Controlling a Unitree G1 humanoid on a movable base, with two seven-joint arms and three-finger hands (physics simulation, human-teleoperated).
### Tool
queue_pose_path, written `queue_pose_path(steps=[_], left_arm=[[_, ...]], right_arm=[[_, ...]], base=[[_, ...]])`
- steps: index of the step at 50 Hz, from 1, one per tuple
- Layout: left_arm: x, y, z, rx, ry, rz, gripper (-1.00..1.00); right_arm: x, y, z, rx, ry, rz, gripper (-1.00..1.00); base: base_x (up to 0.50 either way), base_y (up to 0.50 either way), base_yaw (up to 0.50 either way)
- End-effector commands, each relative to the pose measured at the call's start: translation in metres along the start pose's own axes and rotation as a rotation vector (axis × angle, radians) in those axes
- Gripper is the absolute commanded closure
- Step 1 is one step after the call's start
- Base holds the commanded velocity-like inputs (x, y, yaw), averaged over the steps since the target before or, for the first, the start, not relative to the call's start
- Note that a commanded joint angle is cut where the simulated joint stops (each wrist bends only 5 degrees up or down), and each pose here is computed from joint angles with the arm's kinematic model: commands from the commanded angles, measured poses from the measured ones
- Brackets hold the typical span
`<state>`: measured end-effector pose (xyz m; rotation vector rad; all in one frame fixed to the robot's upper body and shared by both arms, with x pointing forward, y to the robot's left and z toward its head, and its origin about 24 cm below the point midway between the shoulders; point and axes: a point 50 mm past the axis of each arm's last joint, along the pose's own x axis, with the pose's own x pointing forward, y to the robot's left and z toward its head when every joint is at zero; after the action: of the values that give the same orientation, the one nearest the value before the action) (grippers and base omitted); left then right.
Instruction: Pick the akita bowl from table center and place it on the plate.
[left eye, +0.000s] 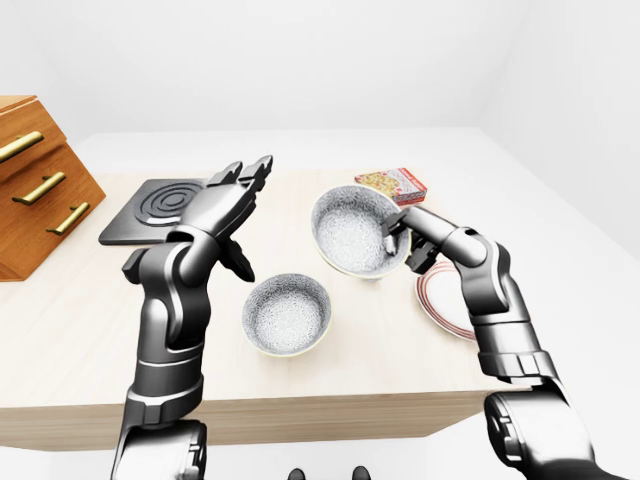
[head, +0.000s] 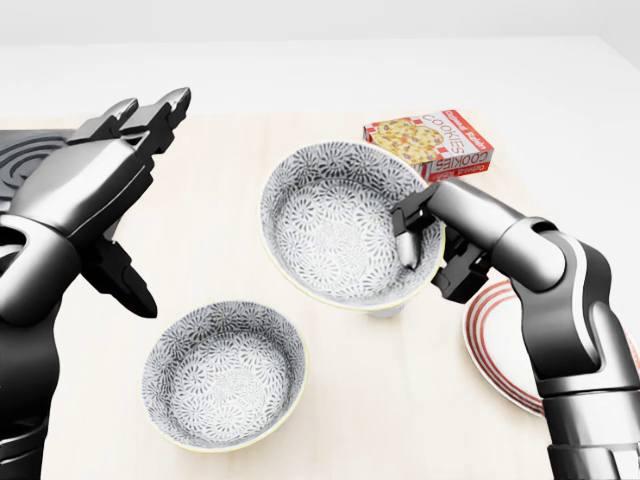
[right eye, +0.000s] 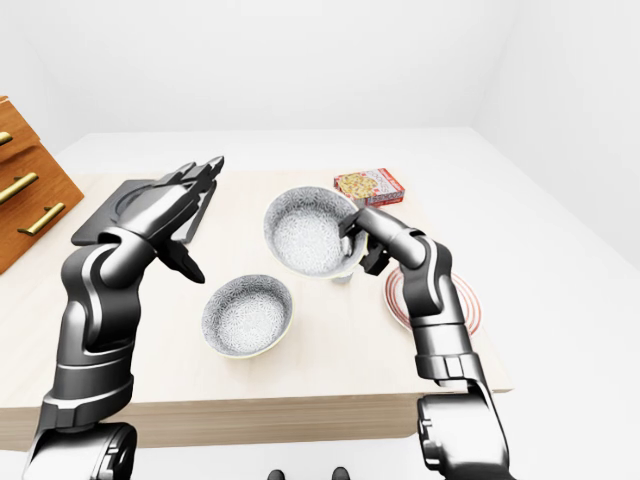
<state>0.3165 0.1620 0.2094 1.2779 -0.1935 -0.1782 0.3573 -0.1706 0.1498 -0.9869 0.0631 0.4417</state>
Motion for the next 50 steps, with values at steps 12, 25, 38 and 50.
queue_pose_path(steps=[12,25,38,50], left_arm=[[0.006,-0.015,-0.009,-0.031,0.028,-0.055,-1.0],[0.001,-0.017,-0.003,-0.027,0.011,-0.061,-1.0],[-0.002,-0.019,0.0,-0.022,0.005,-0.066,-1.0],[0.004,-0.022,-0.002,-0.03,0.013,-0.071,-1.0]], right_arm=[[-0.048,-0.008,-0.045,0.092,0.044,-0.084,1.0],[-0.068,-0.006,-0.071,0.116,0.125,-0.114,1.0],[-0.087,-0.003,-0.102,0.166,0.225,-0.138,1.0],[-0.096,-0.004,-0.123,0.209,0.297,-0.162,1.0]], base=[[0.0,0.0,0.0],[0.0,0.0,0.0],[0.0,0.0,0.0],[0.0,0.0,0.0]])
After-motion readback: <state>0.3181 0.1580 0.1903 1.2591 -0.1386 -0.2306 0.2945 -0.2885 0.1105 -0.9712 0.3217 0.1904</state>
